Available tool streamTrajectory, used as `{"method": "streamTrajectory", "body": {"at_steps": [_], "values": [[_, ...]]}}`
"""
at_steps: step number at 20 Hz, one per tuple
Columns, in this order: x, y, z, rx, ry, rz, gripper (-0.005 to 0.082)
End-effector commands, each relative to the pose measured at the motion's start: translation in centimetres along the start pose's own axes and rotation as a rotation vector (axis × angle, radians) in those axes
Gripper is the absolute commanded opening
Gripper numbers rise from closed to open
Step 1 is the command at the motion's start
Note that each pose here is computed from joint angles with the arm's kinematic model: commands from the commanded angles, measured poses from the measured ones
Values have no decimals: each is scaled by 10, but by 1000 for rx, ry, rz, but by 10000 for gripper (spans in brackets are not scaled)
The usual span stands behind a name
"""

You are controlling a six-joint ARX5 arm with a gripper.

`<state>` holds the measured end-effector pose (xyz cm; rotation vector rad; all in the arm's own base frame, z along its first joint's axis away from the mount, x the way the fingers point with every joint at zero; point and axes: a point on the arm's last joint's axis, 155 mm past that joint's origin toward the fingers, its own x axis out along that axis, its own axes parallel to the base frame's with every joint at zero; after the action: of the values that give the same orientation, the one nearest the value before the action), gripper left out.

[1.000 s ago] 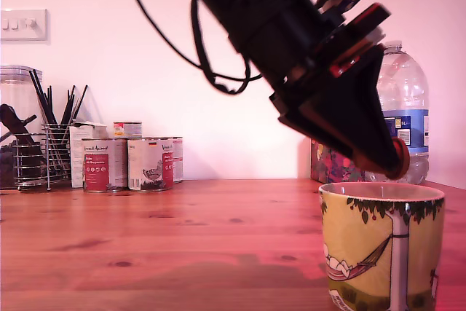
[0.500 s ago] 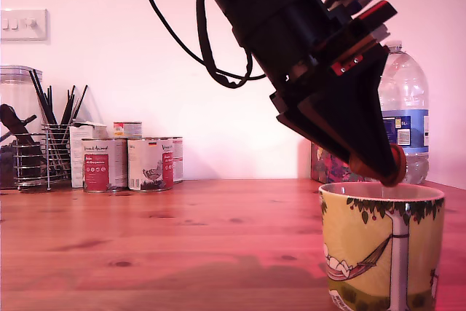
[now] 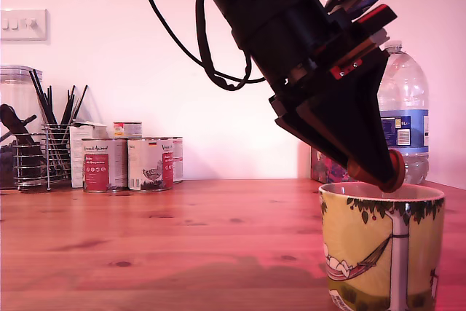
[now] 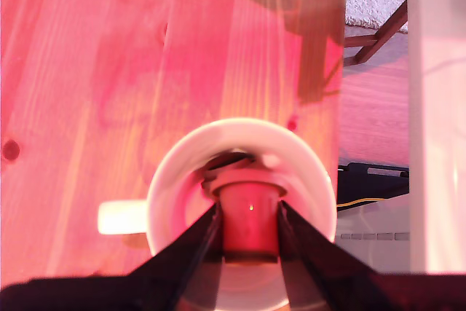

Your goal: Pick up the coffee capsules from the table one by one and drop them inside the nearest coffee cup

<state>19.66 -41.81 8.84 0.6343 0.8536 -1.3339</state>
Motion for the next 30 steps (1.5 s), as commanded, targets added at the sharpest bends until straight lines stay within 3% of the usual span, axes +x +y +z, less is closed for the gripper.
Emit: {"method": "streamTrajectory", "body": {"at_steps": [1,2,5,6,12,14,15,16,19,23,30], "values": [[12,-2,-10,2,34,-14,44],[12,-2,-10,3,33,-14,123],[13,-3,-9,5,29,-14,616],[13,-2,-9,5,29,-12,671],[13,-3,-8,8,27,-12,669],[12,-3,-7,10,23,-12,628],[12,-3,-6,11,19,-10,563],[10,-3,-4,13,12,-8,457],[-1,-2,12,26,-48,5,9],[-19,10,31,-10,-130,41,-19],[-39,32,61,-14,-292,106,-19]]}}
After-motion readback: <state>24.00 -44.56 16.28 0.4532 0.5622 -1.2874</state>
